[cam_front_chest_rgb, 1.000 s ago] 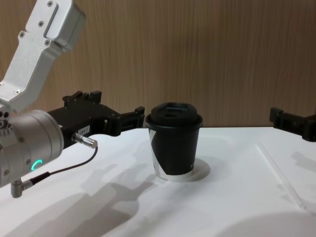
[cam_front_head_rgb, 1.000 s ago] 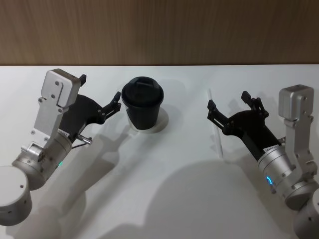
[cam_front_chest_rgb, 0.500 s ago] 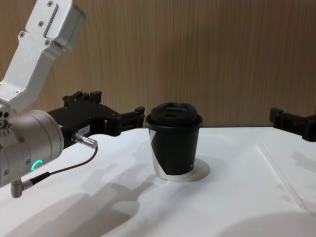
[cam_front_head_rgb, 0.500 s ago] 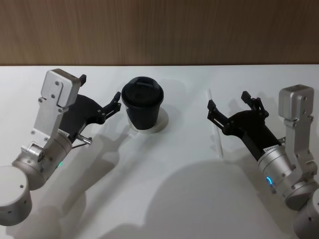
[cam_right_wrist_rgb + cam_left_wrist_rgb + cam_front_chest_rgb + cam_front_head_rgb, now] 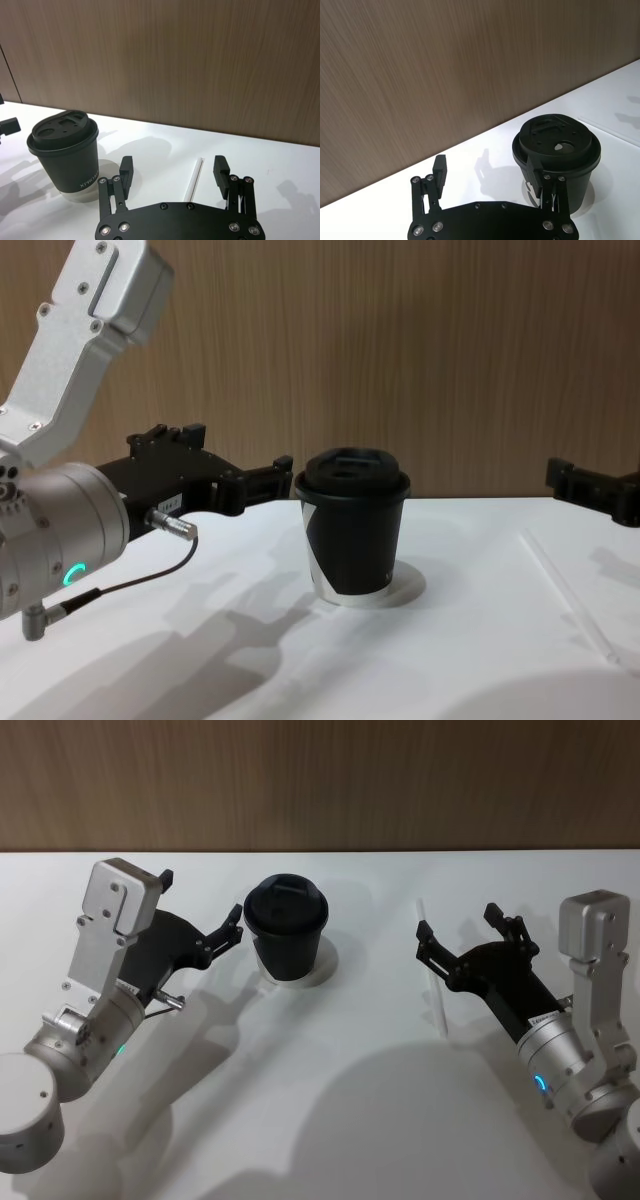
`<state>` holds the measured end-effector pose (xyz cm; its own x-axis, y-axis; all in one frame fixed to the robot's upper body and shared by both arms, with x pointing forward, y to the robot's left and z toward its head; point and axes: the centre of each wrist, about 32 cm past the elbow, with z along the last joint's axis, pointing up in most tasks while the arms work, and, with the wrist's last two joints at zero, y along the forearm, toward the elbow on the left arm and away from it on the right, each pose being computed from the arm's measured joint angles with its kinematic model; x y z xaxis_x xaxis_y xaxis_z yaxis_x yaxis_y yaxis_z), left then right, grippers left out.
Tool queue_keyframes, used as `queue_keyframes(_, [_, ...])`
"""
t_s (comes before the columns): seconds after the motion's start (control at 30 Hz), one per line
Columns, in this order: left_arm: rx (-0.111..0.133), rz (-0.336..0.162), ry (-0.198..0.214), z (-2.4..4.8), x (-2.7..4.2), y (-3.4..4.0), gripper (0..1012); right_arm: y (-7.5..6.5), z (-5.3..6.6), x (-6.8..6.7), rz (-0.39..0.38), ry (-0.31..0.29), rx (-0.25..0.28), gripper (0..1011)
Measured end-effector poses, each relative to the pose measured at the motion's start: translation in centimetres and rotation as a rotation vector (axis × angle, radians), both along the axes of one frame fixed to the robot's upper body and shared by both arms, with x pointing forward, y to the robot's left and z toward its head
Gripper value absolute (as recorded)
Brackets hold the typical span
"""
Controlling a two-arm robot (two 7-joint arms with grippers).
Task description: Pick up the straw with one hand, pass it to the other hand, and insert it into the cup.
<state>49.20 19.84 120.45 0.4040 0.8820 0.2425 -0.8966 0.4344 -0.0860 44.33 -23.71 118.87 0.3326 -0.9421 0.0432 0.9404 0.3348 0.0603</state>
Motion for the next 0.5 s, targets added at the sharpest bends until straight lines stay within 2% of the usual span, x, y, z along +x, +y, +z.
queue_keyframes(0.23, [0.0, 0.0, 0.0, 0.0, 0.0, 0.0, 1001, 0.02, 0.06, -0.04, 0.0, 0.003, -0.002, 1001])
queue_keyframes(0.5, [0.0, 0.0, 0.0, 0.0, 0.0, 0.0, 1001, 0.27, 0.56, -0.51, -0.013, 0.052, -0.02, 1001])
